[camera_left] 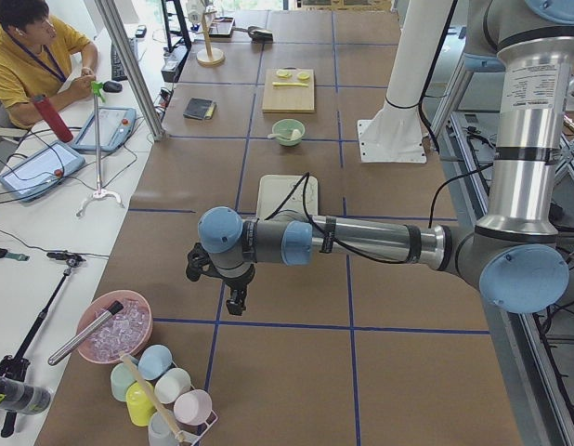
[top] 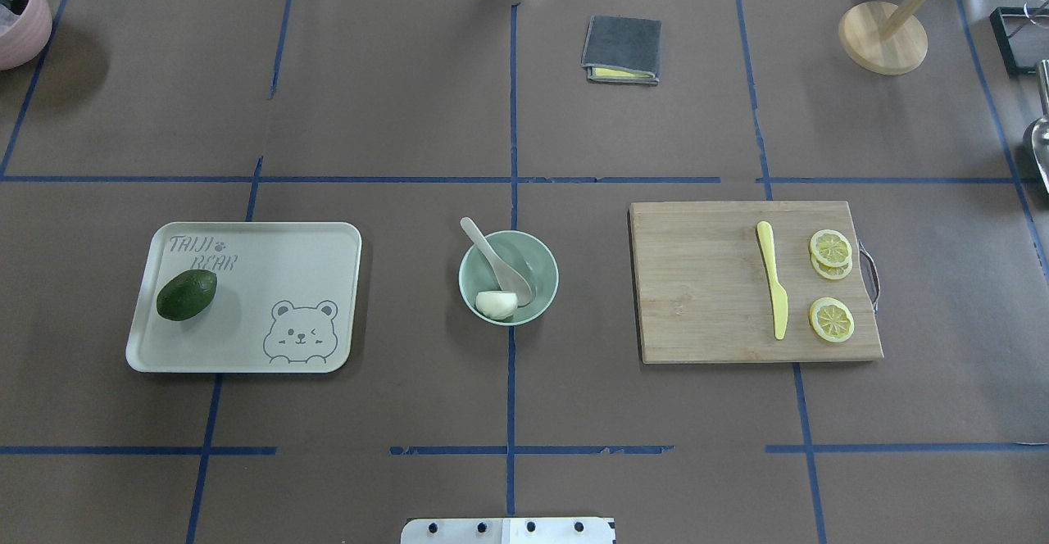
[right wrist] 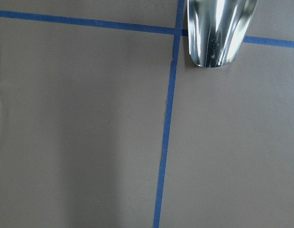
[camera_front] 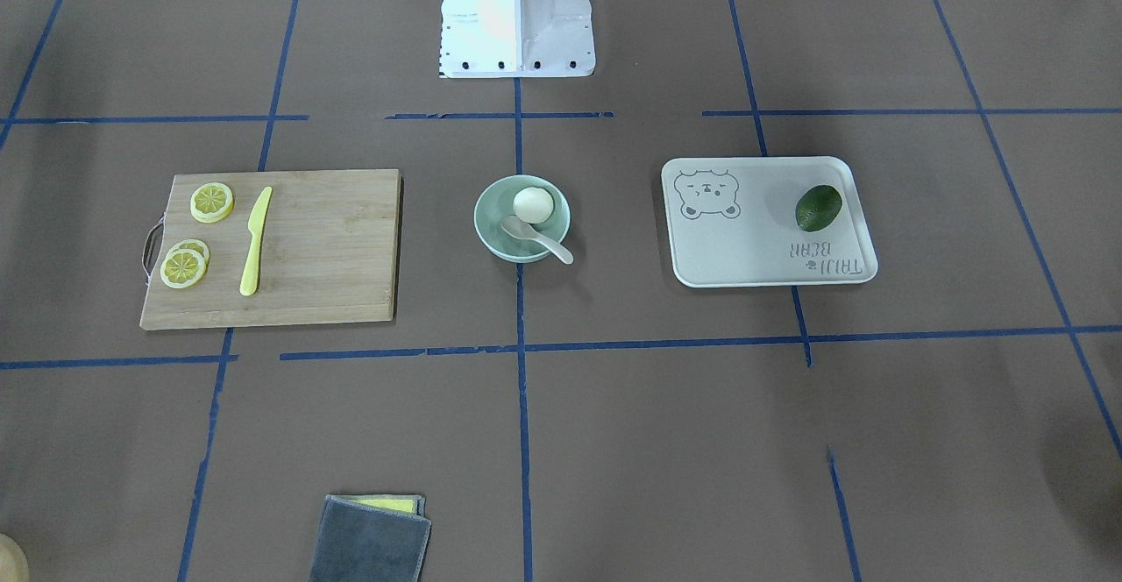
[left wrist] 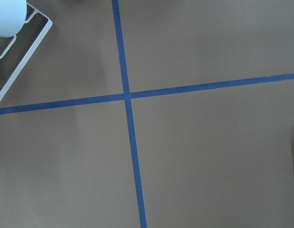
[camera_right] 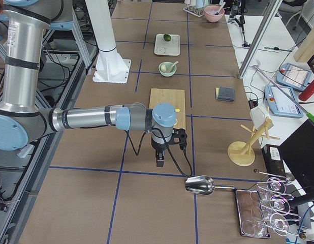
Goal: Put spoon and bun in bowl
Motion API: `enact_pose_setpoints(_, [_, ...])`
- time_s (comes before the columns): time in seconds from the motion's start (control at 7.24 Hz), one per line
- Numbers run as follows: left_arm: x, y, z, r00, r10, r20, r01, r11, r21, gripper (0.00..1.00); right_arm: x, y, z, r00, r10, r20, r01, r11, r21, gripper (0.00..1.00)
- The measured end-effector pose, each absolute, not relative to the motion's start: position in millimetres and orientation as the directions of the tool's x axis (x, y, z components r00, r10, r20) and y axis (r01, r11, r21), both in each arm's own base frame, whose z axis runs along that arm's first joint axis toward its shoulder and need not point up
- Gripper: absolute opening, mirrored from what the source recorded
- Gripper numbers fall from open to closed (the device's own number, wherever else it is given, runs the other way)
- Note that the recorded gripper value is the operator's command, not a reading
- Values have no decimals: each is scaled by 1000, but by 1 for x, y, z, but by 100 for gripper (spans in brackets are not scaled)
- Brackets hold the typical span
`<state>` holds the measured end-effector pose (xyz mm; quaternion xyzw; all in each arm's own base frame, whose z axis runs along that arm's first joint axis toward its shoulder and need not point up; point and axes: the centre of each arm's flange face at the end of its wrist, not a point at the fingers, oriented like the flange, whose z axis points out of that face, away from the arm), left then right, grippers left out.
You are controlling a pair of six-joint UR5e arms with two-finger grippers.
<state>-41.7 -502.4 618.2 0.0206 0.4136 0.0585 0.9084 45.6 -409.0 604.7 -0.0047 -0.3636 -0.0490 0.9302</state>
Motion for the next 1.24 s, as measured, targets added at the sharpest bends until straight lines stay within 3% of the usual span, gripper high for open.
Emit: enact_pose_setpoints(1.24, [-46,-507,615,688,134,-713,-92,991,98,100,45,-410,603,732,-94,675,97,995,33,100])
